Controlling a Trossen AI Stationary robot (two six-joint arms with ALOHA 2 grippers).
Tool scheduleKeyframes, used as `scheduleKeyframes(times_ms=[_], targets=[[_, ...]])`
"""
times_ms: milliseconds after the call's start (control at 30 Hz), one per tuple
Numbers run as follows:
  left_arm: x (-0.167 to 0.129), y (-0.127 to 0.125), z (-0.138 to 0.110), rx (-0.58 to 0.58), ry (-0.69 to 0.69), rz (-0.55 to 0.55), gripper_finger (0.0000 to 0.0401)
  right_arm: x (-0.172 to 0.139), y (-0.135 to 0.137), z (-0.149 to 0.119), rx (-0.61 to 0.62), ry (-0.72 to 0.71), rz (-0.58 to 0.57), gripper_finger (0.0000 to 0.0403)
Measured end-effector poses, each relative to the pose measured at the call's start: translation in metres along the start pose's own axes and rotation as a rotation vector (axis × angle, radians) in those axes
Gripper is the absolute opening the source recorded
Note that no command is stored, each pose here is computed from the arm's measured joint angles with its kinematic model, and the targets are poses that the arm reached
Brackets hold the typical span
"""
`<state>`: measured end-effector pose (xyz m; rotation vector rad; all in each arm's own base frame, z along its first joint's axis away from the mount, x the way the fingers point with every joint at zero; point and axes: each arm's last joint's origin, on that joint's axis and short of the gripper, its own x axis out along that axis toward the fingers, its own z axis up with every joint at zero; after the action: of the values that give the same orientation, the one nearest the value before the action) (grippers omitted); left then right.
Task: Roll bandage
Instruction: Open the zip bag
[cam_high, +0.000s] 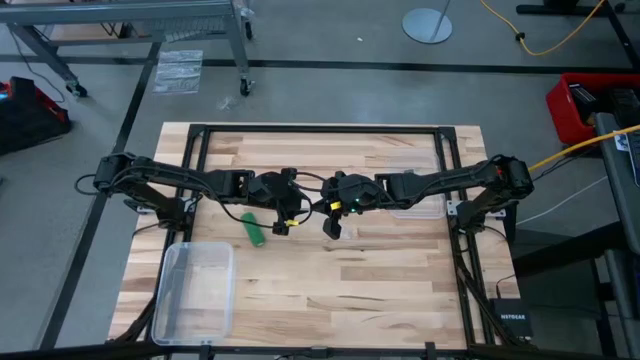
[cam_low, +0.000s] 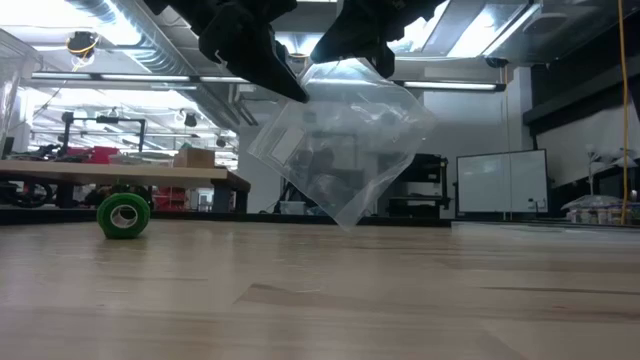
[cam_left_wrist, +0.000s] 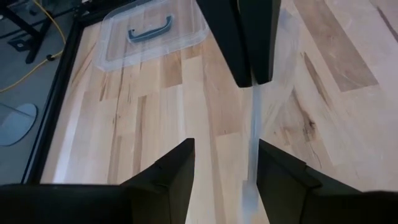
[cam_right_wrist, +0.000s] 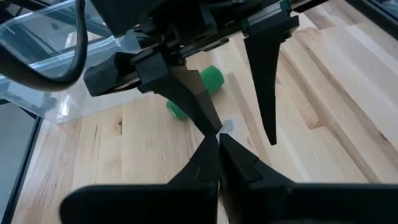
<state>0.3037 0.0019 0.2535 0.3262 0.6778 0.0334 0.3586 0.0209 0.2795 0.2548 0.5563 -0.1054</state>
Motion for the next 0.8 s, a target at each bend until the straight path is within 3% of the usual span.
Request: scheduleKeyframes(times_ms=[133, 433, 800], targets=[[0.0, 0.0, -0.001, 0.001, 0.006, -0.002, 0.0122, 0.0, 0.0, 0.0, 0.0, 0.0, 0.0, 0.0001], [0.0, -0.001, -0.002, 0.003, 0.021, -0.007, 0.0008, 0.0, 0.0, 0.0, 0.0, 0.0, -0.001, 0.0001], [-0.001, -0.004, -0.014, -0.029, 0.149, -0.041, 0.0004, -0.001, 0.0, 0.0, 0.0, -0.001, -0.001, 0.0001]])
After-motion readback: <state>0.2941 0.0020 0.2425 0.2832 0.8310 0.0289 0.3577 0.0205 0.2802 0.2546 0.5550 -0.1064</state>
